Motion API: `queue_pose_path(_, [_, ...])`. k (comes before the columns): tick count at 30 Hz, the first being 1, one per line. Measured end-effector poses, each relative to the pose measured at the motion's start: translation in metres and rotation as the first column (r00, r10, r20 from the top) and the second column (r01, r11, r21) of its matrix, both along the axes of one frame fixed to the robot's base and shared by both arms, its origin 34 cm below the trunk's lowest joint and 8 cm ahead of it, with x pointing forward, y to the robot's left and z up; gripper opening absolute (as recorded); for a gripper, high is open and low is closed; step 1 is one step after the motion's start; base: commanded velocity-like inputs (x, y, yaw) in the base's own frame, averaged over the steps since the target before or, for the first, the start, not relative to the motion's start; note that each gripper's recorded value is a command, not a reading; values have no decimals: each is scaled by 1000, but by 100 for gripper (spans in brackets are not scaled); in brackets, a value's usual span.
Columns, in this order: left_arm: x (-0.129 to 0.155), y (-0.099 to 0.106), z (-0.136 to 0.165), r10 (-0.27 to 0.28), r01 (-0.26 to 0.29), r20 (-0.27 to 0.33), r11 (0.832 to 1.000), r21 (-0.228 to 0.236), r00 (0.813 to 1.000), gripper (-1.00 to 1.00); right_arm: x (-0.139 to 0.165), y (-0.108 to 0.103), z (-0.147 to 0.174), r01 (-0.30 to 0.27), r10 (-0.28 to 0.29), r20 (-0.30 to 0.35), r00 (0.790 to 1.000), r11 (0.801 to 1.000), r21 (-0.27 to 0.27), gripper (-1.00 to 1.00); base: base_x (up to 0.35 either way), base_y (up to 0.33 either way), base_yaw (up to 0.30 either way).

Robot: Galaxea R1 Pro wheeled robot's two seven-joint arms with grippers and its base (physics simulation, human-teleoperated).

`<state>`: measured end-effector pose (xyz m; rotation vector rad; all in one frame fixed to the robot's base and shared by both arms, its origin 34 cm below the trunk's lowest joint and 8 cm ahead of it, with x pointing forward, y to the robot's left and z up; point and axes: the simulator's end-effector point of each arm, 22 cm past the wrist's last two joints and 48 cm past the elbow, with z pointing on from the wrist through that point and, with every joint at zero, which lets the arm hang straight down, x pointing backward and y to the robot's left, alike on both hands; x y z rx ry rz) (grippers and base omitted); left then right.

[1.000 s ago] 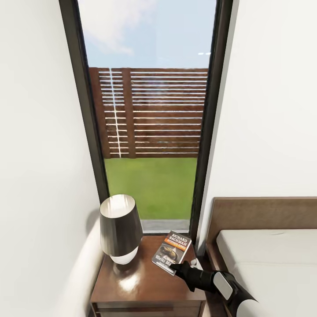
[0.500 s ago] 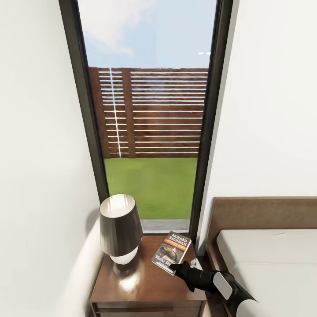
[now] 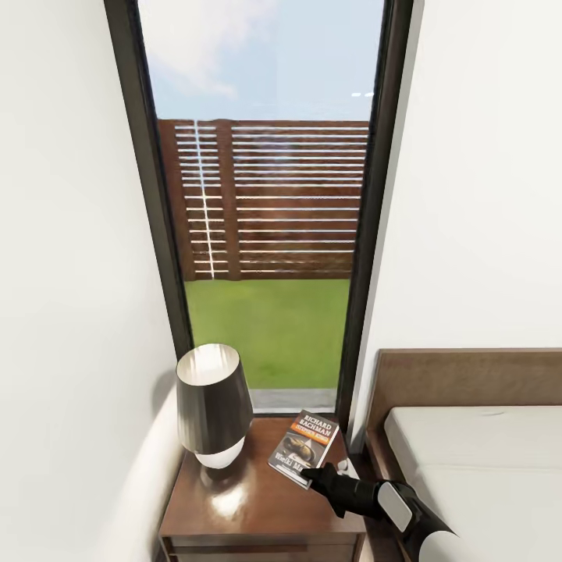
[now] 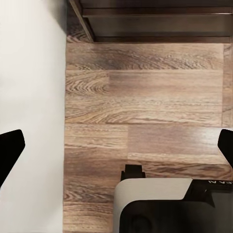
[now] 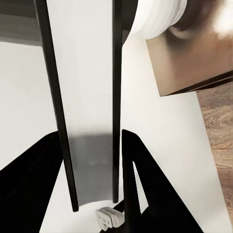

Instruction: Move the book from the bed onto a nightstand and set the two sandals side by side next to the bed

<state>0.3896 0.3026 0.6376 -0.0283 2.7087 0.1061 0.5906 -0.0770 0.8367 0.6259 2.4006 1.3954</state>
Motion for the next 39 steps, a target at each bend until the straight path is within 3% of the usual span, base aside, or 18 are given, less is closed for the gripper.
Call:
queue_pose_path(10, [8,-1,4,-3,3,40,1000,-3,999,100,0,0,1,-1,1,0,1000,1000,1,-100,0,0,0])
queue_pose_path(29, [17,-2,-12,-4,5,53,1000,-5,999,100,8,0,-15,-2,2,3,1000,1000,-4,-100,0,0,0])
queue_pose_path(39, [18,-2,-12,-4,5,55,1000,-5,998,100,5,-3,-25,-3,2,-29,1000,999,-47,-100,0,0,0])
